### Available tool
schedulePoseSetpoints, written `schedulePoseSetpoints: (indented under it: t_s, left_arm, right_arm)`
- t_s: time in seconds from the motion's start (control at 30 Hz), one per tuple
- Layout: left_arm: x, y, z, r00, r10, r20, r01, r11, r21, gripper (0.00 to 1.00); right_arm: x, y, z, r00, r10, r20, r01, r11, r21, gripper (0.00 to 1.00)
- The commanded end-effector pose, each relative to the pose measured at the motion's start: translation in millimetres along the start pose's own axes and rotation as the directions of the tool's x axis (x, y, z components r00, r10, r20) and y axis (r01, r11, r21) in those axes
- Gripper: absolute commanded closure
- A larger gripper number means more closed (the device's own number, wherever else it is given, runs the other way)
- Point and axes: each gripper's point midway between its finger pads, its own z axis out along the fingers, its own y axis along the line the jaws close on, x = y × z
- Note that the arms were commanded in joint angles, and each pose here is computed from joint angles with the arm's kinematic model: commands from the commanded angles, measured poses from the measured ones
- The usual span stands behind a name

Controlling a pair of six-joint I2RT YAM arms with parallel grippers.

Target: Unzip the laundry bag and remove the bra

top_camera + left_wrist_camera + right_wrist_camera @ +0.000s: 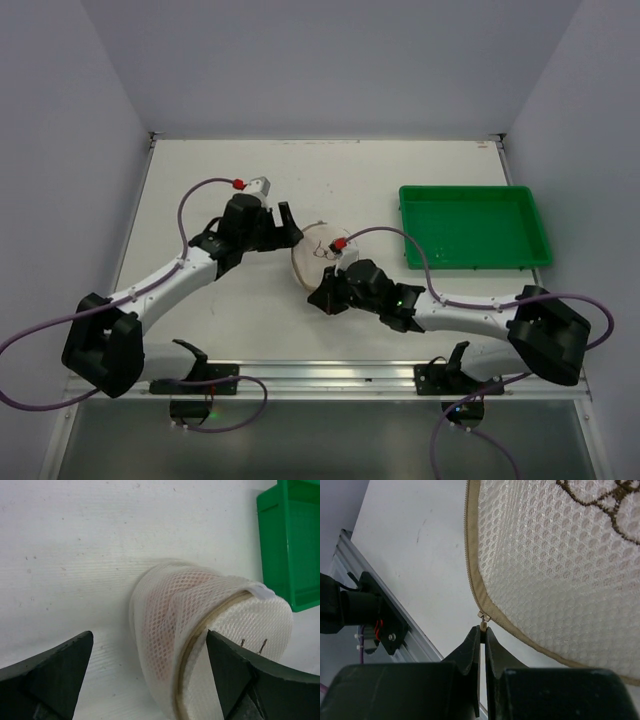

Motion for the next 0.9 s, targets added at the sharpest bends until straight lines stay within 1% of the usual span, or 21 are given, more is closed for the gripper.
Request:
schedulePoseSetpoints:
  t_s: [0.0,0.07,0.2,0.23,0.27,0.3,0.33,0.37,0.5,0.6,0.63,0.7,0.73,0.77,0.8,0.83,0.87]
  left_arm:
    - [-16.2,6.0,-17.6,0.994,-0.058,0.088,0.061,0.997,-0.037,0.0]
    - [-7.5,10.5,-25.4,0.992,-0.094,0.082,0.098,0.994,-0.043,0.0]
    - [19.1,15.1,-46.6,0.975,-0.198,0.1,0.199,0.98,0.001,0.0]
    - [24.4,12.2,-48.9,0.965,-0.241,0.103,0.24,0.971,0.019,0.0]
    - [24.9,6.9,-50.1,0.959,-0.257,0.118,0.252,0.966,0.054,0.01]
    - [36.9,7.2,-51.4,0.958,-0.268,0.104,0.262,0.963,0.067,0.02]
    - [40.7,3.6,-51.9,0.951,-0.295,0.095,0.287,0.954,0.085,0.03]
    - [40.1,-2.1,-51.8,0.949,-0.3,0.099,0.288,0.95,0.118,0.04]
    - [56.7,-11.7,-46.4,0.956,-0.29,0.043,0.281,0.949,0.14,0.09]
    - [66.3,-19.6,-41.2,0.96,-0.278,0.015,0.273,0.95,0.154,0.18]
    - [64.1,-24.7,-40.5,0.961,-0.277,0.021,0.269,0.947,0.174,0.29]
    - [66.2,-27.8,-37.3,0.964,-0.266,0.013,0.26,0.949,0.177,0.48]
    - [65.7,-28.0,-36.7,0.966,-0.259,0.015,0.253,0.951,0.176,0.68]
    - [64.3,-29.1,-36.3,0.967,-0.255,0.017,0.248,0.952,0.179,0.78]
    - [62.5,-30.1,-35.3,0.968,-0.249,0.02,0.242,0.954,0.178,0.86]
    - [61.5,-30.0,-34.7,0.971,-0.238,0.023,0.23,0.957,0.175,0.99]
    - [60.8,-30.0,-33.9,0.973,-0.23,0.024,0.223,0.96,0.171,1.0]
  right_arm:
    - [-9.5,33.3,10.0,1.0,-0.002,-0.009,0.001,0.994,-0.109,1.0]
    - [-11.4,38.2,16.1,1.0,0.002,-0.015,-0.003,0.993,-0.121,1.0]
    - [-17.2,44.3,24.9,1.0,0.0,-0.009,-0.001,0.992,-0.13,1.0]
    - [-20.7,47.5,26.4,1.0,0.0,-0.002,-0.001,0.991,-0.136,1.0]
    - [-20.5,47.7,27.9,1.0,0.0,-0.004,-0.001,0.991,-0.136,1.0]
    - [-18.8,47.0,30.7,1.0,0.0,-0.011,-0.001,0.991,-0.134,1.0]
    - [-18.9,48.9,31.4,1.0,-0.001,-0.015,-0.001,0.99,-0.141,1.0]
    - [-17.2,48.4,32.1,1.0,-0.001,-0.021,-0.002,0.99,-0.141,1.0]
    - [-14.1,46.7,30.5,1.0,0.004,-0.027,-0.008,0.99,-0.14,1.0]
    - [-14.8,42.5,25.8,1.0,0.006,-0.015,-0.008,0.992,-0.125,1.0]
    - [-16.0,42.3,22.5,1.0,0.003,-0.008,-0.005,0.992,-0.124,1.0]
    - [-14.0,37.7,19.3,1.0,0.001,-0.01,-0.002,0.994,-0.108,1.0]
    - [-10.4,32.5,17.4,1.0,-0.001,-0.015,0.0,0.995,-0.096,1.0]
    - [-10.6,30.5,13.3,1.0,-0.003,-0.01,0.002,0.996,-0.086,1.0]
    - [-9.4,27.0,11.0,1.0,-0.003,-0.01,0.003,0.997,-0.076,1.0]
    - [-4.2,21.4,8.4,1.0,-0.012,-0.017,0.011,0.998,-0.063,1.0]
    - [-6.3,21.4,3.3,1.0,-0.016,-0.007,0.015,0.998,-0.063,1.0]
